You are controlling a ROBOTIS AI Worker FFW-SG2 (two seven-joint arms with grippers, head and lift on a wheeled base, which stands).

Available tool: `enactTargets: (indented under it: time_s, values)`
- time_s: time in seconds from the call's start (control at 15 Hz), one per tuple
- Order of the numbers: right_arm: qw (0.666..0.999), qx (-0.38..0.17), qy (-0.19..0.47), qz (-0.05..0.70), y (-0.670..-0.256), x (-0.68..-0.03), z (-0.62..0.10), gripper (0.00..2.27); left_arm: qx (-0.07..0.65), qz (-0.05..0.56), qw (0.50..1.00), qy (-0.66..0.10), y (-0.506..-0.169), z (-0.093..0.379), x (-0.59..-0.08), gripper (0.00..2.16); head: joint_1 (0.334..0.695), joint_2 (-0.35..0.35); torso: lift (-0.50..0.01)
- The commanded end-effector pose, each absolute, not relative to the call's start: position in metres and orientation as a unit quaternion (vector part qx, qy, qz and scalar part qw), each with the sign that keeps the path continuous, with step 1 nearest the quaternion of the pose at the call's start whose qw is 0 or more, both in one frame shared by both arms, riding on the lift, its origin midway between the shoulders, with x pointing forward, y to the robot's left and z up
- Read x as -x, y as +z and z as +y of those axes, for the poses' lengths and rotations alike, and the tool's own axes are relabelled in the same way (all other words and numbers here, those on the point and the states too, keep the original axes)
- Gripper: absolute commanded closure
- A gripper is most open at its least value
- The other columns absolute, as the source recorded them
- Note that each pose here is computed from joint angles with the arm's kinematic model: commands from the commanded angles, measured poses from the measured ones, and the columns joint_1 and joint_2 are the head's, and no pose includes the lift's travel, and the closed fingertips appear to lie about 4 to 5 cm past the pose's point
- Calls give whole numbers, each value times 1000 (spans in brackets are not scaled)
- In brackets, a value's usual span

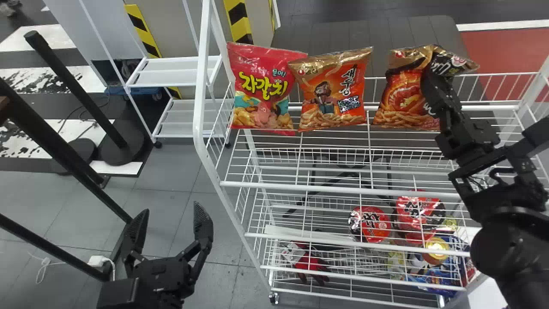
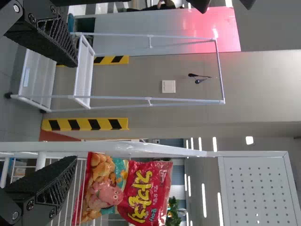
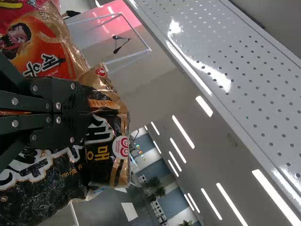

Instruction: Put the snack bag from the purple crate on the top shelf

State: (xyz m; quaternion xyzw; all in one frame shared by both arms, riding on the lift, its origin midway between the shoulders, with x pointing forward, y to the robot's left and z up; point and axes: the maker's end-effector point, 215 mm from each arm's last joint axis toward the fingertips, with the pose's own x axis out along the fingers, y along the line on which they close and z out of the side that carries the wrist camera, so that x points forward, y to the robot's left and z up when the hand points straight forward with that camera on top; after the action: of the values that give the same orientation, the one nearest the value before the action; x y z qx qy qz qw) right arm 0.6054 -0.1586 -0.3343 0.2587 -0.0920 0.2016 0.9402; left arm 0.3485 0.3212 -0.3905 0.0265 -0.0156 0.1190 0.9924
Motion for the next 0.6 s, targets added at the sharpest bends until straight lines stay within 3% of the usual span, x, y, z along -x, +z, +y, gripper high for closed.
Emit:
enactTargets:
  time_s: [0.0,0.53]
  values:
    - [942,-259,197,-86,-340,-611,-161,2138,-28,-17,992,121,-389,324,-346,124,695,188,0]
    - [946,-249,195,-73,-355,-618,-159,2051,-29,-24,991,127,-383,330,-341,124,695,193,0]
